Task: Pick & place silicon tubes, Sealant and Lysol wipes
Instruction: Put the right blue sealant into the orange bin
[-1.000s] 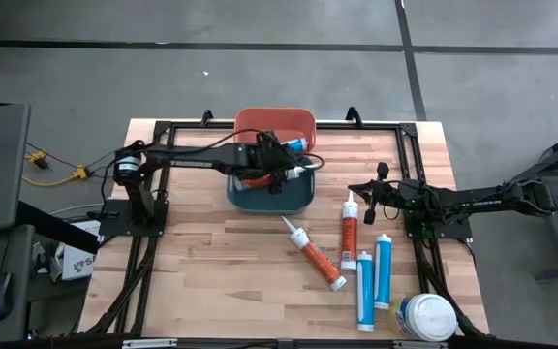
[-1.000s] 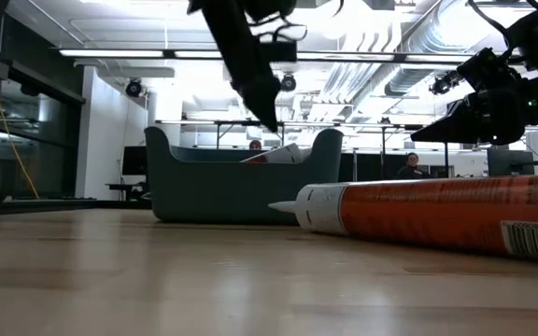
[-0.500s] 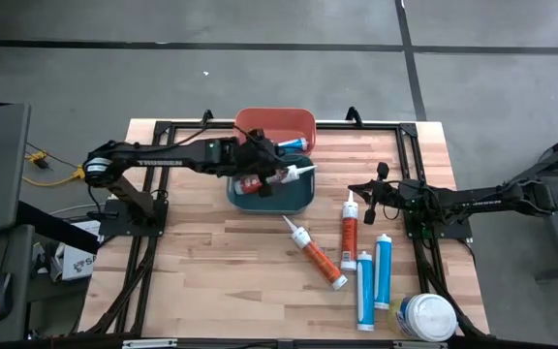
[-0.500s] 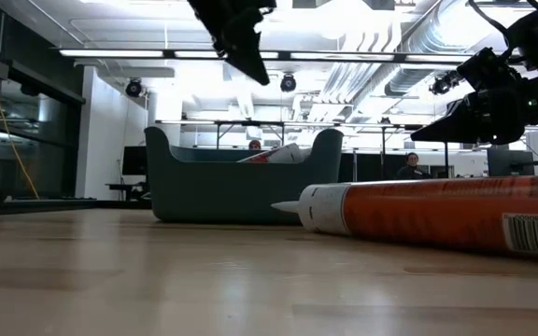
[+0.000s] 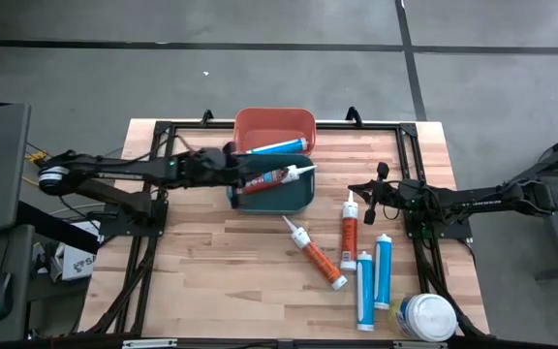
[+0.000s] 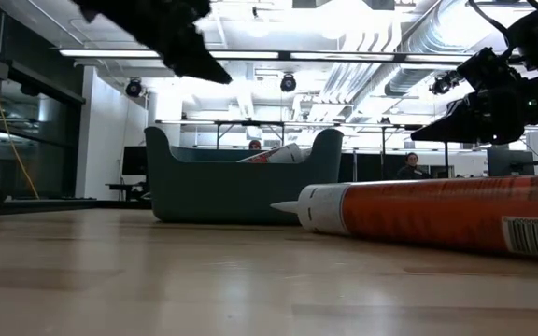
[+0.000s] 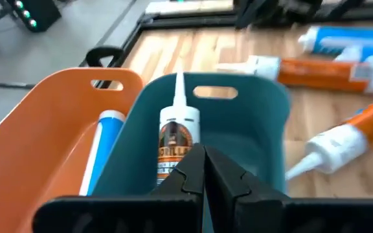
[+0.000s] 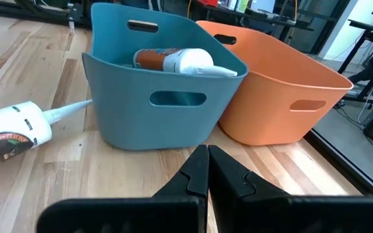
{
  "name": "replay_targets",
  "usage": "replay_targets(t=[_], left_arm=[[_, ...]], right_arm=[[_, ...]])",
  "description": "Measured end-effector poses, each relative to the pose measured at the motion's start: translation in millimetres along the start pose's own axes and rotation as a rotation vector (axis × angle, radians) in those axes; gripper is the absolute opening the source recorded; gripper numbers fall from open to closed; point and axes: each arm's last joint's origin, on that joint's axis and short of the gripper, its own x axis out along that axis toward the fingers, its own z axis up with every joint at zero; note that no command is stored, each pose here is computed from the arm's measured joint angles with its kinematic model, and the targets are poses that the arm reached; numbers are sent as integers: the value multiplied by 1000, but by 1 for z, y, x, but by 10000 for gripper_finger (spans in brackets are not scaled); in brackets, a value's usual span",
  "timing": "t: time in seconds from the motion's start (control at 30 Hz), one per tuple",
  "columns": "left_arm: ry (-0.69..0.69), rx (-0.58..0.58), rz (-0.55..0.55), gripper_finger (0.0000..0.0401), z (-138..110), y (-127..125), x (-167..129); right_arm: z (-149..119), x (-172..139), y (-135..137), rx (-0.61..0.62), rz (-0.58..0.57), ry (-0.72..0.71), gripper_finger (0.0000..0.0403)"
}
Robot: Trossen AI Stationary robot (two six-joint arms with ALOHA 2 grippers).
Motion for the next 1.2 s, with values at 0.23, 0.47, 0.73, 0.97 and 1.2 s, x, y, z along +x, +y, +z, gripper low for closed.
replay_targets(t=[0.23,0.47,0.73,0.97,1.2], left_arm=[[-124,-27,-60,0,-25,0,-31],[-232,-31,-61,0,-64,-2,-44],[-357,-13,-81,0,-105,-7,-49],[-437,-36,-81,0,-126,-8,-53],[-488,-18,-164,0,-137,-11,-58]], right_arm=[[0,0,0,0,0,0,0],[0,0,0,0,0,-1,0],[0,0,0,0,0,-1,0],[0,0,0,0,0,-1,0],[0,0,0,0,0,-1,0]])
